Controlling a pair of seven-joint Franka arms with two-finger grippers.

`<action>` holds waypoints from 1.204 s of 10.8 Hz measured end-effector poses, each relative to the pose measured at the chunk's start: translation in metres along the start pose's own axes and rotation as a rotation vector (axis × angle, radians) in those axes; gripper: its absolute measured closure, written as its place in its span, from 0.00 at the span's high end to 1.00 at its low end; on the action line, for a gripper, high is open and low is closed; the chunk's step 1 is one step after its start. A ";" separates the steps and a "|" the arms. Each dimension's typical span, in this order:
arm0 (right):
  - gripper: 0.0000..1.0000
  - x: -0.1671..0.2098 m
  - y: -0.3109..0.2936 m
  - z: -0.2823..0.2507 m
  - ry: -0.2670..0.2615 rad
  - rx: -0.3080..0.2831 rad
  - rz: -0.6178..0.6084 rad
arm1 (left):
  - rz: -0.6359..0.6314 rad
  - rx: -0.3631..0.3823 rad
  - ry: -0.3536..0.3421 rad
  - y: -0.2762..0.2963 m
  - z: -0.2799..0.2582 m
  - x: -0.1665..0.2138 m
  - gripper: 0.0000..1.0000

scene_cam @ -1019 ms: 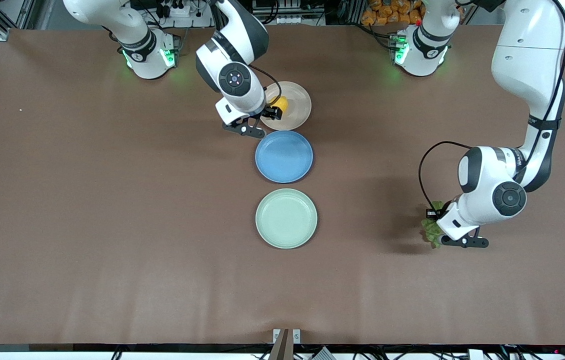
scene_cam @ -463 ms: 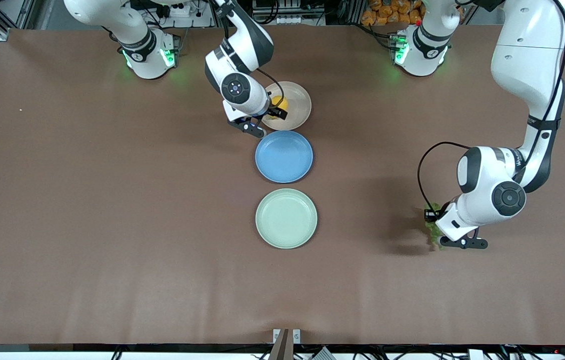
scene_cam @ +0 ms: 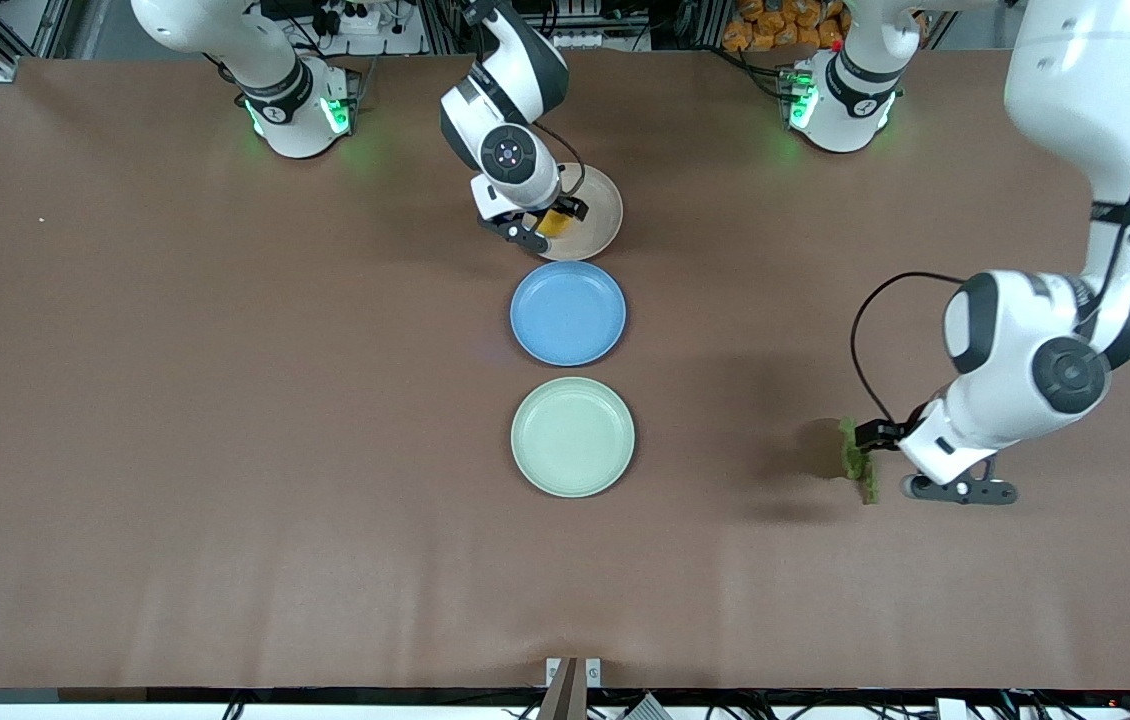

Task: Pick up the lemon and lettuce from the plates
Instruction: 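Release the lettuce while the right gripper grasps the lemon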

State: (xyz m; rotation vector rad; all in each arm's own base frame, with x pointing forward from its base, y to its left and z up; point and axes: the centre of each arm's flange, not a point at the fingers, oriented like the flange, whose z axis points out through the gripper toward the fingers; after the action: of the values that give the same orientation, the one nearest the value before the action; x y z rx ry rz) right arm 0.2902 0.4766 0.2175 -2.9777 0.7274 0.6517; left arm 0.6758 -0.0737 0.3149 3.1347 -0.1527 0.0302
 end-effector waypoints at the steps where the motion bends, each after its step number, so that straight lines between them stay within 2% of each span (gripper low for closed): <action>1: 1.00 -0.001 -0.002 0.007 0.013 0.008 0.001 | 0.000 0.001 0.012 0.000 -0.023 -0.001 1.00; 5: 1.00 0.002 -0.004 0.024 0.033 0.011 0.017 | -0.002 0.004 0.020 -0.002 -0.086 -0.013 1.00; 6: 0.95 0.003 -0.004 0.023 0.036 0.016 0.018 | -0.004 0.005 0.018 -0.003 -0.102 -0.018 1.00; 7: 0.80 0.003 -0.005 0.022 0.041 0.026 0.031 | -0.005 0.006 0.020 -0.004 -0.120 -0.023 1.00; 8: 0.70 0.001 -0.007 0.022 0.046 0.036 0.046 | -0.006 0.007 0.027 -0.004 -0.144 -0.031 1.00; 10: 0.70 -0.002 -0.008 0.022 0.051 0.044 0.053 | -0.014 0.011 0.053 -0.008 -0.197 -0.050 1.00; 13: 0.70 -0.002 -0.011 0.013 0.056 0.064 0.052 | -0.022 0.014 0.047 -0.011 -0.274 -0.081 1.00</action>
State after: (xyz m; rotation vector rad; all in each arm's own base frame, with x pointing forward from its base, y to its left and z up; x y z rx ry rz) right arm 0.2882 0.4889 0.2051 -2.9390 0.8149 0.5378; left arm 0.5913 -0.0533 0.5875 3.1462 -0.1187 0.1058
